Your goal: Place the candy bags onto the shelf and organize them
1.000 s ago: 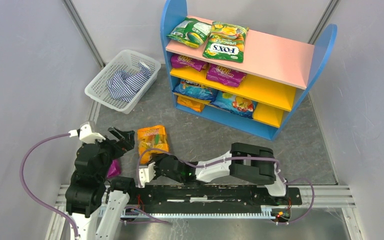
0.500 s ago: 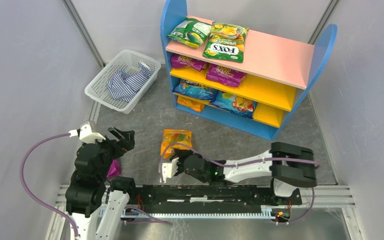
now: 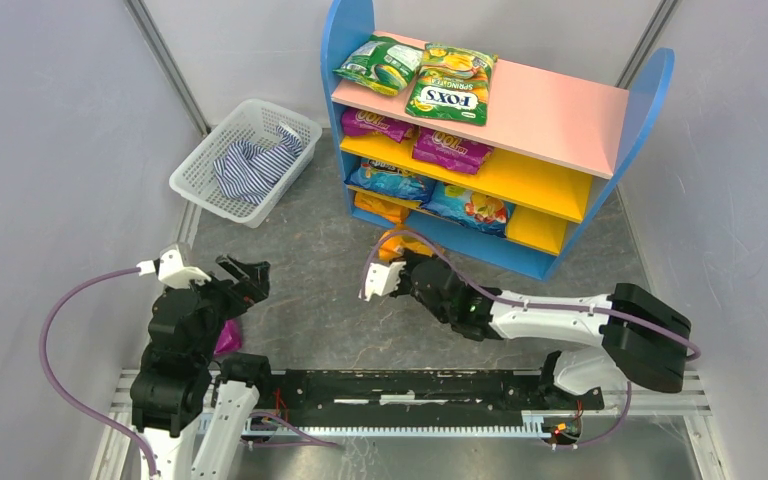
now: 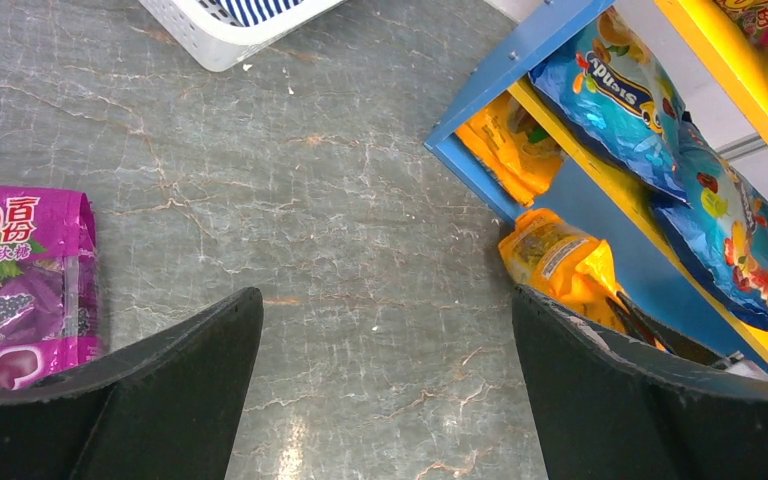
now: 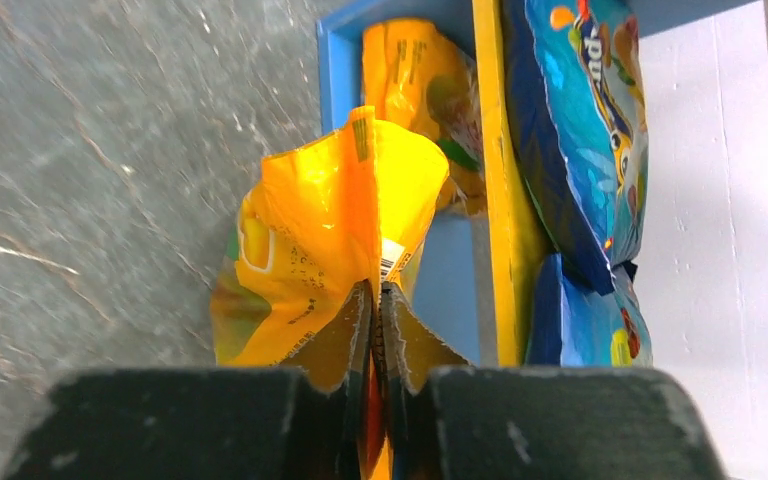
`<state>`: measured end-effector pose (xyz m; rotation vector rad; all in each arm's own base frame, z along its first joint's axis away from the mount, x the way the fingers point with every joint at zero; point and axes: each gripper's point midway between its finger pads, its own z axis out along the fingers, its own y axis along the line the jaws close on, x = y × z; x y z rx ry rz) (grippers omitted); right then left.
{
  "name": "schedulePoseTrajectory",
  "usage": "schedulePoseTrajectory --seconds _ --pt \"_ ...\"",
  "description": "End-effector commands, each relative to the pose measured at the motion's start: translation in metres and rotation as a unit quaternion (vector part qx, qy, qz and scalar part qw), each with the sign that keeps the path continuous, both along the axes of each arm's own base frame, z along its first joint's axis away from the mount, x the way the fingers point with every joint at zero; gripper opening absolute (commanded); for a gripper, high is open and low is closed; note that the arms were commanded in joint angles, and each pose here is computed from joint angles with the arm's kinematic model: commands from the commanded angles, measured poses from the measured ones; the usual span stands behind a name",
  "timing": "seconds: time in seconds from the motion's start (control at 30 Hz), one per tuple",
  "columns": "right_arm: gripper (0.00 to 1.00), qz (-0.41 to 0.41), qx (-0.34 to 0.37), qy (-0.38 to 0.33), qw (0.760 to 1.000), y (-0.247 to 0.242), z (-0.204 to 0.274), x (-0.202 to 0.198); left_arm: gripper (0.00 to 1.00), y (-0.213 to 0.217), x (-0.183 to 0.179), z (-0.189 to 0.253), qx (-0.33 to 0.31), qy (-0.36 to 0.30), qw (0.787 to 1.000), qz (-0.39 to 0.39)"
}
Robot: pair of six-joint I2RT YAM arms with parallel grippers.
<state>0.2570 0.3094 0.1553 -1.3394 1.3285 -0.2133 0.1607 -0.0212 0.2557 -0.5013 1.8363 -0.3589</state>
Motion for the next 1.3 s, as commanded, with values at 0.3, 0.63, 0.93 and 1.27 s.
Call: schedulePoseTrajectory --seconds 0.3,0.63,0.93,1.27 --pt "0.0 -0.049 -0.124 -0.103 0.986 -0.023 0.055 0.063 1.0 -0.005 -0.001 0.019 0.004 -0.04 0.999 -0.022" --pt "0.0 -0.043 -0.192 -0.095 0.976 -0.034 0.046 0.074 1.0 -0.006 -0.002 0.02 0.004 -0.043 0.999 -0.024" --pt "0.2 0.044 -0.023 0.131 0.99 0.021 -0.001 0.027 1.0 -0.007 -0.001 0.02 0.005 -0.042 0.999 -0.027" --pt "0.87 -0.112 0.113 0.295 0.942 0.012 -0.043 0.002 1.0 -0.005 0.0 0.02 0.004 -0.042 0.999 -0.02"
